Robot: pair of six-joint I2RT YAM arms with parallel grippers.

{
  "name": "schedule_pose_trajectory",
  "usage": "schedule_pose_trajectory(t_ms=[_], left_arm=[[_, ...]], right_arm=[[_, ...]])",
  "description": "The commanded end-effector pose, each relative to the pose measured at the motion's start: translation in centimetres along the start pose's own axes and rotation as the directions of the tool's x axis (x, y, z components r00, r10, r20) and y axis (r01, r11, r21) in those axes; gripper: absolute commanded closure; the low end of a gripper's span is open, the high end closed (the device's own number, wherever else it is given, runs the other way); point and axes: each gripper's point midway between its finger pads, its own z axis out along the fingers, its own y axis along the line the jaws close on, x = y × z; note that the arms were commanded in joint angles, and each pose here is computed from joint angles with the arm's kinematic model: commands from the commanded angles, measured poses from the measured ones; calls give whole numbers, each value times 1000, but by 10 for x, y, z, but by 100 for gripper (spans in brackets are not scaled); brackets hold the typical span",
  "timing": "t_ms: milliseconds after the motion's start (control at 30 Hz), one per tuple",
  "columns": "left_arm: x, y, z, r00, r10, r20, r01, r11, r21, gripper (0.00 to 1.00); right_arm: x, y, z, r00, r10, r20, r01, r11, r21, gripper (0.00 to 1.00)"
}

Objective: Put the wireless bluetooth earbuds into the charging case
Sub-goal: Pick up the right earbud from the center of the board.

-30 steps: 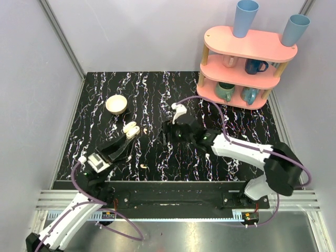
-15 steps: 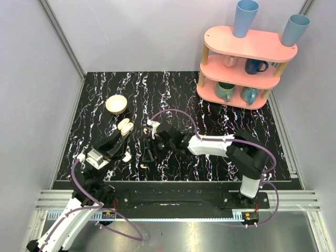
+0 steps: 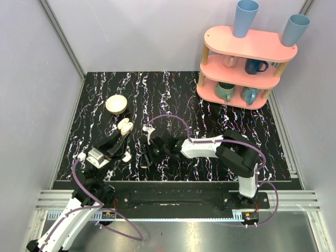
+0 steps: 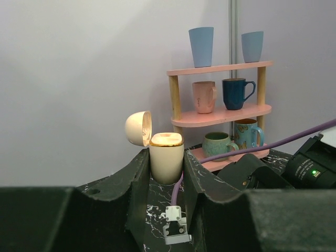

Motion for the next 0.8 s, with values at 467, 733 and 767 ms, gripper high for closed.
schedule_pose_trajectory(t_ms=[467, 733, 767], left_arm=[[-47, 8, -9, 985, -1, 174, 8, 999, -40, 100], [-46, 7, -9, 985, -6, 174, 13, 999, -39, 100], [-46, 7, -9, 984, -6, 176, 13, 999, -37, 100]], right_arm=[[-11, 11, 23, 1000, -27, 4, 27, 1000, 0, 50], [-5, 4, 29, 1000, -22, -23, 22, 999, 44, 54], [-4, 4, 29, 1000, -19, -25, 20, 999, 45, 54]])
